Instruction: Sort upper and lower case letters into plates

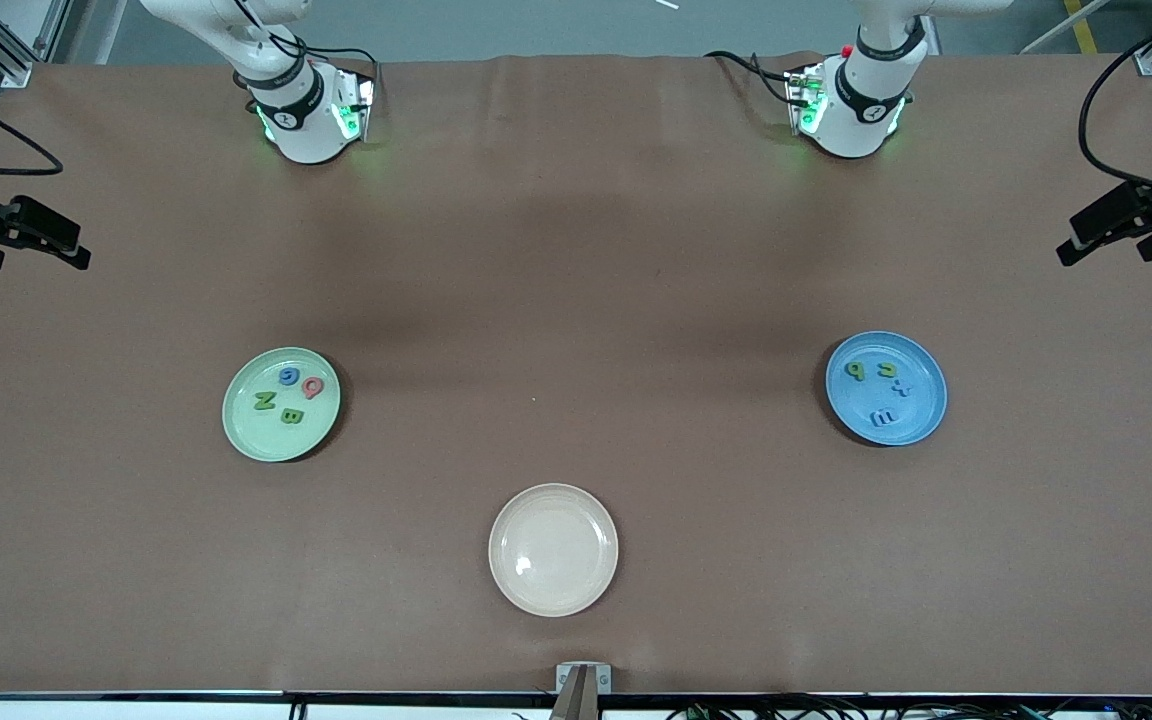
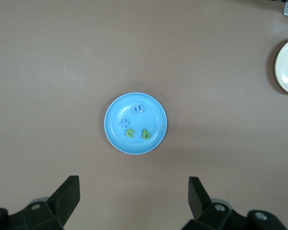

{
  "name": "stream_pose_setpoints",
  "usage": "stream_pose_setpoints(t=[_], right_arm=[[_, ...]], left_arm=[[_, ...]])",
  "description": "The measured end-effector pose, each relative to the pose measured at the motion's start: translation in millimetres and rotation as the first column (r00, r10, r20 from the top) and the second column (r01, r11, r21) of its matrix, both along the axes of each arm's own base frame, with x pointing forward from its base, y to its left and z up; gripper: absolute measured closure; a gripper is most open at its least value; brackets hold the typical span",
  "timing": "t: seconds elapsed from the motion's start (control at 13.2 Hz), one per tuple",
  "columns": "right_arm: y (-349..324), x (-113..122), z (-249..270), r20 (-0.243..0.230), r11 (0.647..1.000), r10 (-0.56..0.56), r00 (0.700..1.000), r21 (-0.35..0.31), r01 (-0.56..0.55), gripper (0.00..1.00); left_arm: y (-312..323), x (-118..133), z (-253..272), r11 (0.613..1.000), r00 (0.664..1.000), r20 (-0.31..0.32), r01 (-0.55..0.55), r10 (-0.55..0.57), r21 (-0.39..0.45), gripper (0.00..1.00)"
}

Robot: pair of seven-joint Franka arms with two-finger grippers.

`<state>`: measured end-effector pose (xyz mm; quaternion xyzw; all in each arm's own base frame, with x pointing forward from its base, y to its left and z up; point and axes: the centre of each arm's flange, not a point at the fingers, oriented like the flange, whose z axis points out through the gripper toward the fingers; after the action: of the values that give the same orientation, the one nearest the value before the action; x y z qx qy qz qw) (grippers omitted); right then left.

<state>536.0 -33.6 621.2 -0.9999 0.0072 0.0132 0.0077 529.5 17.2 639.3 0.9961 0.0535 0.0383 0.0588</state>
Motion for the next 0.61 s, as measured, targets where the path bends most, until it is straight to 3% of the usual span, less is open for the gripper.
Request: stream_pose_setpoints(t=[0.61], right_arm=[[-0.1, 0.0, 0.0, 0.0, 1.0, 0.0, 1.0, 0.0, 0.0, 0.0]], left_arm=[[-40.2, 19.3, -23.6, 0.997, 0.998, -0.042, 0.058, -0.056, 0.04, 0.0]])
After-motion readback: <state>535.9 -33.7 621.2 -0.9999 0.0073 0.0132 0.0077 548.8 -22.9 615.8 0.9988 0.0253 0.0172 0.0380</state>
